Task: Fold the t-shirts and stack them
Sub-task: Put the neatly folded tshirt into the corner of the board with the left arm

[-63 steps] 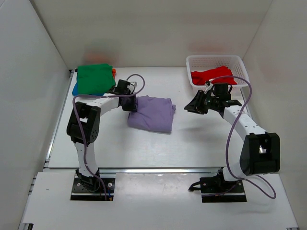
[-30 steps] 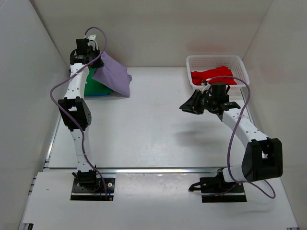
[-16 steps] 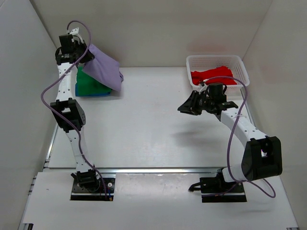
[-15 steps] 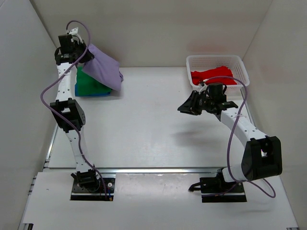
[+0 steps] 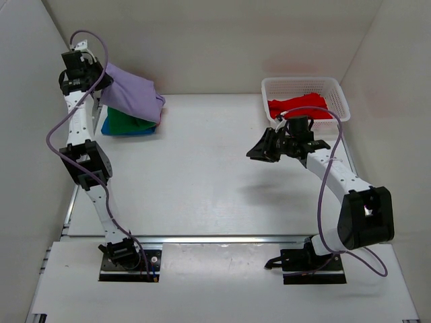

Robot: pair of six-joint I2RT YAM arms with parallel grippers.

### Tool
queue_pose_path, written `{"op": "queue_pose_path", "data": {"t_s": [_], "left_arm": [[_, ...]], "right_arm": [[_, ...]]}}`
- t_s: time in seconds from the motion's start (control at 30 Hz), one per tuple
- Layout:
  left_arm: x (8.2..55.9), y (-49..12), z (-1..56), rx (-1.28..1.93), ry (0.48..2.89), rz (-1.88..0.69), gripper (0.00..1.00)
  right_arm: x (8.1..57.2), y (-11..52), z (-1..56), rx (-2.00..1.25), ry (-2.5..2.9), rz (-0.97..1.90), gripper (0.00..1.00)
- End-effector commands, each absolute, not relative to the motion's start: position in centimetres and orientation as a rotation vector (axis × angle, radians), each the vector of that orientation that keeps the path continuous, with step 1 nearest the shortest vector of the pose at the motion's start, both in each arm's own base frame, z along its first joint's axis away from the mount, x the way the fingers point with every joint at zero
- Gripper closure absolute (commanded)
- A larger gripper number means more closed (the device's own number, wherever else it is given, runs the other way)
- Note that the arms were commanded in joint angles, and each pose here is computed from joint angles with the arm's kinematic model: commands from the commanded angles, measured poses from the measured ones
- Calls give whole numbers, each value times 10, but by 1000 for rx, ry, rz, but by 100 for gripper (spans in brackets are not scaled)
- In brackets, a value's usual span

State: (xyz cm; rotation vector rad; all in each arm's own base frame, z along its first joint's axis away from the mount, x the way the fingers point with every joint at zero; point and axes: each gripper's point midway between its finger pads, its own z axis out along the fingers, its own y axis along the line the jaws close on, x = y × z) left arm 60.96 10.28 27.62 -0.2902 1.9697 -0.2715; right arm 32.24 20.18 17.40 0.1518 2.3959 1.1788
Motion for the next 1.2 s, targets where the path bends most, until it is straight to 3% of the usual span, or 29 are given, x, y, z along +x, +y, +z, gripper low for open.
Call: {"op": "queue_pose_path", "data": {"t_s": [0.0, 0.27, 0.5, 0.53, 0.57, 0.6, 0.63, 0.77, 0.93, 1.17], "left_arm": [[604, 125, 286, -339, 1936, -182, 100], [607, 154, 172, -547, 2124, -139, 100], [598, 167, 110, -635, 2247, -84, 100], [597, 163, 109, -623, 2256, -96, 86], [597, 164, 109, -624, 2251, -94, 41], [595, 164, 111, -623, 2250, -110, 6], [597, 160, 116, -615, 2238, -137, 1], [600, 137, 195, -503, 2050, -256, 1], [561, 83, 302, -365, 1888, -302, 1], [463, -31, 286, -174, 2069, -483, 1]], "right_arm": [[330, 207, 189, 107, 2354, 1182, 76], [325, 208, 188, 107, 2371, 1172, 76], [320, 204, 189, 117, 2377, 1150, 76], [320, 206, 193, 109, 2369, 1150, 76], [319, 204, 192, 113, 2371, 1143, 76], [318, 205, 190, 117, 2382, 1147, 76], [318, 207, 196, 106, 2370, 1148, 76], [310, 208, 202, 91, 2359, 1126, 76], [291, 204, 195, 95, 2374, 1086, 75], [285, 148, 180, 67, 2431, 768, 74]]}}
